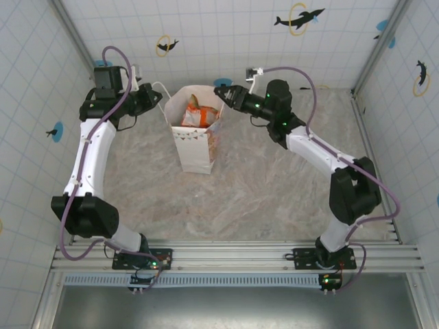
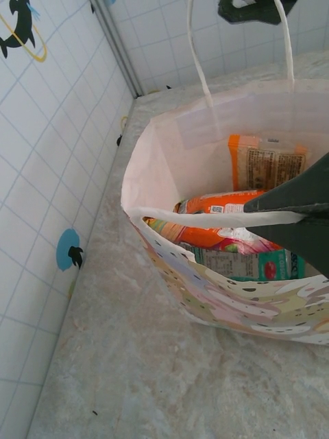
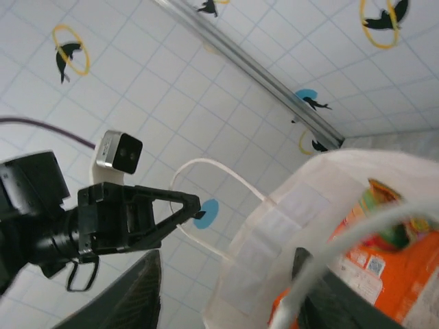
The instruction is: Place the snacks into the paper bag
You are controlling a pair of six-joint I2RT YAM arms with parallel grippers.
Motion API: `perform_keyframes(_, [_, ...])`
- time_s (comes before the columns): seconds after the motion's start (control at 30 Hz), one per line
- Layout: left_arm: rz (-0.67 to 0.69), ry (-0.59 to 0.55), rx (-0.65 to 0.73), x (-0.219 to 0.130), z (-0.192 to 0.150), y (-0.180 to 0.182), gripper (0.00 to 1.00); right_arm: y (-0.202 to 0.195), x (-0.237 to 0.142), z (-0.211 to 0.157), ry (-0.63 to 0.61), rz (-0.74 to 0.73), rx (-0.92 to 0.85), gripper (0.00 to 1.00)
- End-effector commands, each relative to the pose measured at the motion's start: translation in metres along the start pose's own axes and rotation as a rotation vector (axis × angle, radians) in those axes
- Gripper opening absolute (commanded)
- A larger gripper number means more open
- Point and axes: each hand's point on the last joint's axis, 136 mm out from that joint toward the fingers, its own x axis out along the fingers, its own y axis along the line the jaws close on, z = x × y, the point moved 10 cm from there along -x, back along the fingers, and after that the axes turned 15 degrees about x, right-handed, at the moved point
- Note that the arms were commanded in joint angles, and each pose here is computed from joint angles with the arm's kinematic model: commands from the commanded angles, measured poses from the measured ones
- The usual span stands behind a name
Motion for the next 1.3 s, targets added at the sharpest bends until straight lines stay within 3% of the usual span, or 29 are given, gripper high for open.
perform_keyframes(0.0, [-0.030, -0.076, 0.039, -0.014, 0.017, -0.010, 0.00, 0.024, 0.010, 0.014, 0.012, 0.087, -0.022, 0.27])
perform_keyframes(0.07, [-0.050, -0.083, 0.031, -0.013, 0.019, -0.012, 0.00, 0.029, 0.015, 0.017, 0.024, 0.080, -0.042, 0.10])
perform_keyframes(0.13, [-0.076, -0.098, 0.033, -0.014, 0.022, -0.017, 0.00, 0.036, 0.022, 0.018, 0.040, 0.050, -0.063, 0.00])
perform_keyframes(0.63, [-0.285, -0.095, 0.112, 0.016, 0.026, -0.097, 0.00, 0.068, 0.032, 0.015, 0.094, 0.016, -0.101, 0.00])
perform_keyframes(1.07, [-0.331, -0.070, 0.143, 0.041, 0.009, -0.136, 0.00, 0.065, -0.034, 0.014, 0.062, -0.099, -0.112, 0.00])
perform_keyframes(1.27, [-0.373, -0.001, 0.143, 0.062, -0.018, -0.157, 0.00, 0.047, -0.072, 0.004, 0.012, -0.149, -0.088, 0.00])
